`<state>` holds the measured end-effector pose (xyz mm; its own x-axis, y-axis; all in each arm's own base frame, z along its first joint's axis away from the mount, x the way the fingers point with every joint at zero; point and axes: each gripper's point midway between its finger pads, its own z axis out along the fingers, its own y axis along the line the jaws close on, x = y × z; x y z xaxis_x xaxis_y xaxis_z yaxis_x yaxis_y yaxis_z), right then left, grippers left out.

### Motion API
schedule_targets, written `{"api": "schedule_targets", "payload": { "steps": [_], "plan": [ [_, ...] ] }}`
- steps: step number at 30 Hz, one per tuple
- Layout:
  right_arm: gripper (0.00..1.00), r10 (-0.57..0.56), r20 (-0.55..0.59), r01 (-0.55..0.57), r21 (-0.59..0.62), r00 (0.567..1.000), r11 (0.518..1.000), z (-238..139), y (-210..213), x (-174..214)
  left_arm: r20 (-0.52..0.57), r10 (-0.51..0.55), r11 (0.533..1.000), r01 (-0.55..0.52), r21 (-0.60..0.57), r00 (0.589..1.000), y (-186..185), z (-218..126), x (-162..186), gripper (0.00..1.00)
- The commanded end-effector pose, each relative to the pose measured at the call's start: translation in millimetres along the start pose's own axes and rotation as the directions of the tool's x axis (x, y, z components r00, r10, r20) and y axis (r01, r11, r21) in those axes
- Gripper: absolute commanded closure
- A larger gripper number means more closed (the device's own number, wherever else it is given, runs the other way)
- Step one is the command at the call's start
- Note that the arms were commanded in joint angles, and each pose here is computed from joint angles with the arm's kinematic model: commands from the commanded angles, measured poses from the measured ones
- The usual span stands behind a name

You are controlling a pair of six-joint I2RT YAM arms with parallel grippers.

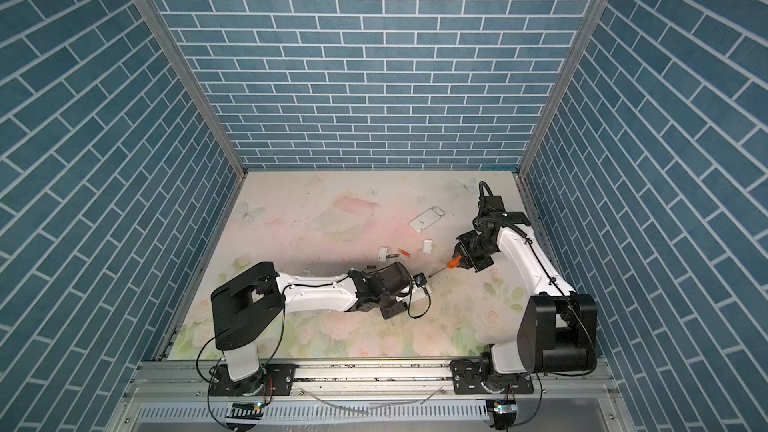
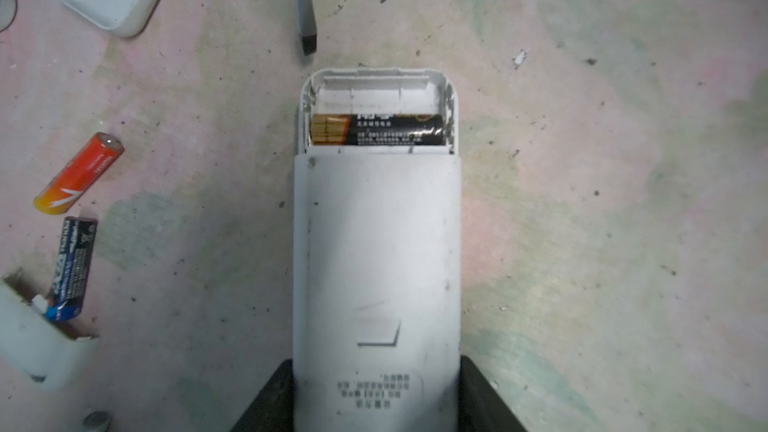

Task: Unload the batteries from the remote control
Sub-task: 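Lower the screwdriver tip into the remote beside the gold-ended battery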

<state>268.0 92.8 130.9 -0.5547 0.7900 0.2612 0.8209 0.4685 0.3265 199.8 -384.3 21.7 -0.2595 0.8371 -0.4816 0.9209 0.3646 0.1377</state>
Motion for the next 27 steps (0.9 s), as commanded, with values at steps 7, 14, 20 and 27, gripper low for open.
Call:
{"api": "schedule_targets", "payload": {
  "steps": [7,14,20,27],
  "plan": [
    [1.00,0.048,0.042,-0.048,-0.007,0.998,0.999,-24.9,-6.7,6.5,-0.185,0.028,0.999,-0.021,0.043,0.982,-15.7,18.6,57.5,0.74],
    [1.00,0.066,0.037,-0.066,0.000,0.997,0.998,-31.2,-12.7,12.6,-0.188,0.019,1.000,-0.014,0.027,0.982,-13.8,19.6,59.5,0.74],
    [1.00,0.082,0.029,-0.082,0.003,0.996,0.997,-24.5,-14.6,13.9,-0.186,0.015,1.000,-0.011,0.020,0.983,-12.4,20.1,58.3,0.74],
    [1.00,0.079,0.012,-0.079,0.014,0.997,0.997,-21.5,-13.6,18.2,-0.185,0.007,1.000,-0.005,0.012,0.983,-11.5,20.6,58.4,0.74]
  ]
}}
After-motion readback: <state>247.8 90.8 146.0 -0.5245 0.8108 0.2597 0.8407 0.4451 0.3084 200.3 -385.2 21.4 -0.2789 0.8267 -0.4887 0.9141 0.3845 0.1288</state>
